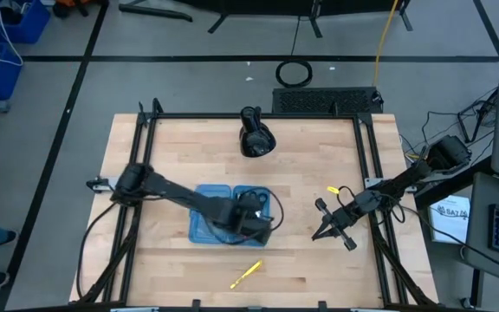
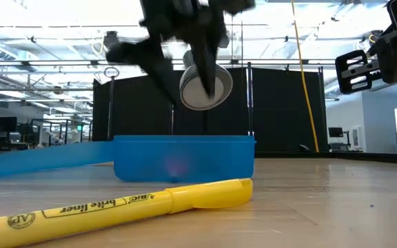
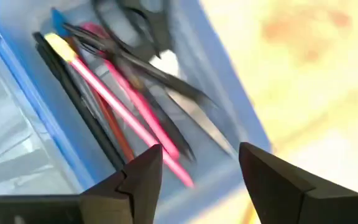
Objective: Pick & place school supplies into a supply box
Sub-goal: Put the yellow pen into the blue supply box
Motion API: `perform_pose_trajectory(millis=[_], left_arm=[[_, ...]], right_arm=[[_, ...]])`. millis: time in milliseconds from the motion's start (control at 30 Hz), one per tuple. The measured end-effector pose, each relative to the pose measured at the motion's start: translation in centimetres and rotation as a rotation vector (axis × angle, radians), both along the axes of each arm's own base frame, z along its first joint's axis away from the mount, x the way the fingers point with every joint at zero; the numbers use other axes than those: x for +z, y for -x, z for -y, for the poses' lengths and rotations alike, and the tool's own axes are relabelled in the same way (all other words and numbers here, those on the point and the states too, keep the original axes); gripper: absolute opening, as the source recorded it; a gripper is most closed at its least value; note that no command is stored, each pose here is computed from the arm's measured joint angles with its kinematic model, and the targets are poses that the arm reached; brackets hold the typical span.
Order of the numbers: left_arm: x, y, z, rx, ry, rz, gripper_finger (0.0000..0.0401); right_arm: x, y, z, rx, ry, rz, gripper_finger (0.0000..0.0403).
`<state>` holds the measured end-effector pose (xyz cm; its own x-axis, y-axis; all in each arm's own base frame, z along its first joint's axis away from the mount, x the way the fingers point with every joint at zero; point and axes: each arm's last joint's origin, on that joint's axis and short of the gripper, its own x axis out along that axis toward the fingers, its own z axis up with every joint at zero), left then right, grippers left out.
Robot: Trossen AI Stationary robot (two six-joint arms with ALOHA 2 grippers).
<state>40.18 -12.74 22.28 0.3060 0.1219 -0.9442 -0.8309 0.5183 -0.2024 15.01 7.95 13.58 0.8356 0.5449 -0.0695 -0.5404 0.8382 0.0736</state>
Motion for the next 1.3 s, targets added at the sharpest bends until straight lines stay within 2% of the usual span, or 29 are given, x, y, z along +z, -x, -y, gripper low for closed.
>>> perform_pose_trajectory(millis=[167,267,433,500,567,667,767,1100,1300], left_arm=[[3.3,2.3,3.3,-0.124,0.041,0.076,0.0214],[3.7,3.4,6.1,-0.209,0.061,0.108,0.0198],[2.6,4.6,11.0,-0.379,0.007,0.188,0.0166],[1.7,4.6,12.2,-0.399,-0.027,0.211,0.0158],[0.6,4.5,12.9,-0.365,-0.004,0.199,0.0153],[-1.5,4.3,13.3,-0.327,0.085,0.097,0.0152],[-3.1,4.1,13.4,-0.366,0.091,0.043,0.0152],[-3.2,2.7,11.8,-0.545,-0.024,0.054,0.0152],[-3.7,1.8,10.9,-0.575,-0.012,0.053,0.0152]], right_arm=[[0.0,0.0,0.0,0.0,0.001,-0.003,0.0],[0.0,0.0,0.0,-0.001,0.001,-0.003,0.0],[0.0,0.0,0.0,-0.001,0.001,-0.002,0.0],[0.0,0.0,0.0,-0.004,-0.002,0.004,0.0],[0.1,0.0,0.0,-0.005,-0.004,0.008,0.0],[0.2,0.0,0.0,-0.007,-0.011,0.022,0.0],[0.3,0.0,0.0,-0.007,-0.016,0.031,0.0],[0.5,0.0,0.0,-0.009,-0.022,0.045,0.0],[0.4,0.0,0.0,-0.011,-0.018,0.037,0.0]])
